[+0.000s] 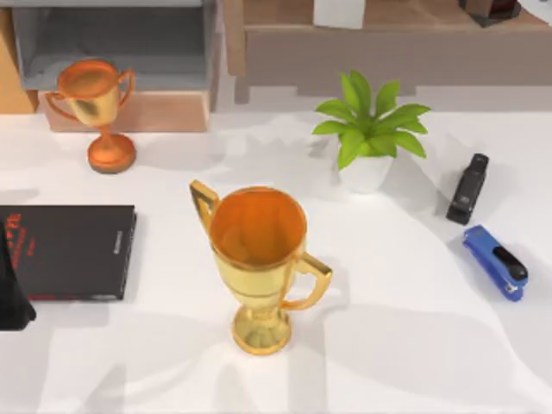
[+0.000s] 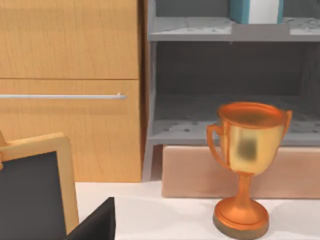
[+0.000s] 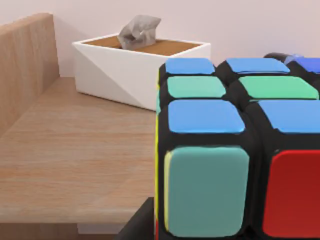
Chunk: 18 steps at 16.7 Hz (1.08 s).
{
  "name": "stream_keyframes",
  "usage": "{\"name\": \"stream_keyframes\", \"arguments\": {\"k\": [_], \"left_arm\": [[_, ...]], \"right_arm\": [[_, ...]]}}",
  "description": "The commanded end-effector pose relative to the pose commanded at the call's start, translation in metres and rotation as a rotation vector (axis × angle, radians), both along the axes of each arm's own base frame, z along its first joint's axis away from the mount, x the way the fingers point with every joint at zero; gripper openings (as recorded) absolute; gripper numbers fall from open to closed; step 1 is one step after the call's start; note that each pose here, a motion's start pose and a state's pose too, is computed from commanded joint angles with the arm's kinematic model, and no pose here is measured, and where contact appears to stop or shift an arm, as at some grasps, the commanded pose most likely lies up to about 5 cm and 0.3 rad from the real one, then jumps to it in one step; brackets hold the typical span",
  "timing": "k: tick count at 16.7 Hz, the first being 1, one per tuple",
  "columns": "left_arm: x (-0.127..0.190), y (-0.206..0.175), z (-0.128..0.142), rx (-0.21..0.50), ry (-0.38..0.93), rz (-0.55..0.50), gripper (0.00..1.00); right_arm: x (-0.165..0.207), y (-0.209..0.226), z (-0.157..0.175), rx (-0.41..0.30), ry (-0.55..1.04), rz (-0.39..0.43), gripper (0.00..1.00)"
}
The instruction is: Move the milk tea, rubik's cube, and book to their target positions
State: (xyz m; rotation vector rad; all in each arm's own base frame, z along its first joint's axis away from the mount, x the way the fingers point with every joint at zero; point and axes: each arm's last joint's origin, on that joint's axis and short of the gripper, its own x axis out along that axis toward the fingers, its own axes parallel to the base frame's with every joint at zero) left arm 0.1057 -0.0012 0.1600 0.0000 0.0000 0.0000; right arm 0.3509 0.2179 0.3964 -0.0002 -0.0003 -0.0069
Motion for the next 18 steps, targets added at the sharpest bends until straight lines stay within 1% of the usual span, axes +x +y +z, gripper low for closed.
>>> {"name": "stream_keyframes", "arguments": {"k": [5, 7, 10, 12, 14, 16, 18], "left_arm": [[0.000, 0.000, 0.000, 0.000, 0.000, 0.000, 1.00], [0.000, 0.000, 0.000, 0.000, 0.000, 0.000, 1.00], [0.000, 0.000, 0.000, 0.000, 0.000, 0.000, 1.00], [0.000, 0.000, 0.000, 0.000, 0.000, 0.000, 1.00], [0.000, 0.000, 0.000, 0.000, 0.000, 0.000, 1.00], [0.000, 0.000, 0.000, 0.000, 0.000, 0.000, 1.00], [0.000, 0.000, 0.000, 0.000, 0.000, 0.000, 1.00]], "right_arm": [[-0.002, 0.000, 0.003, 0.008, -0.006, 0.004, 0.00], [0.006, -0.009, 0.012, 0.049, -0.040, -0.034, 0.00], [0.030, -0.028, 0.033, 0.131, -0.120, -0.113, 0.00], [0.050, -0.033, 0.041, 0.150, -0.146, -0.129, 0.00], [0.071, -0.026, 0.034, 0.120, -0.124, -0.099, 0.00], [0.089, -0.011, 0.016, 0.058, -0.060, -0.043, 0.00], [0.098, -0.001, 0.003, 0.011, -0.012, -0.006, 0.00]]}}
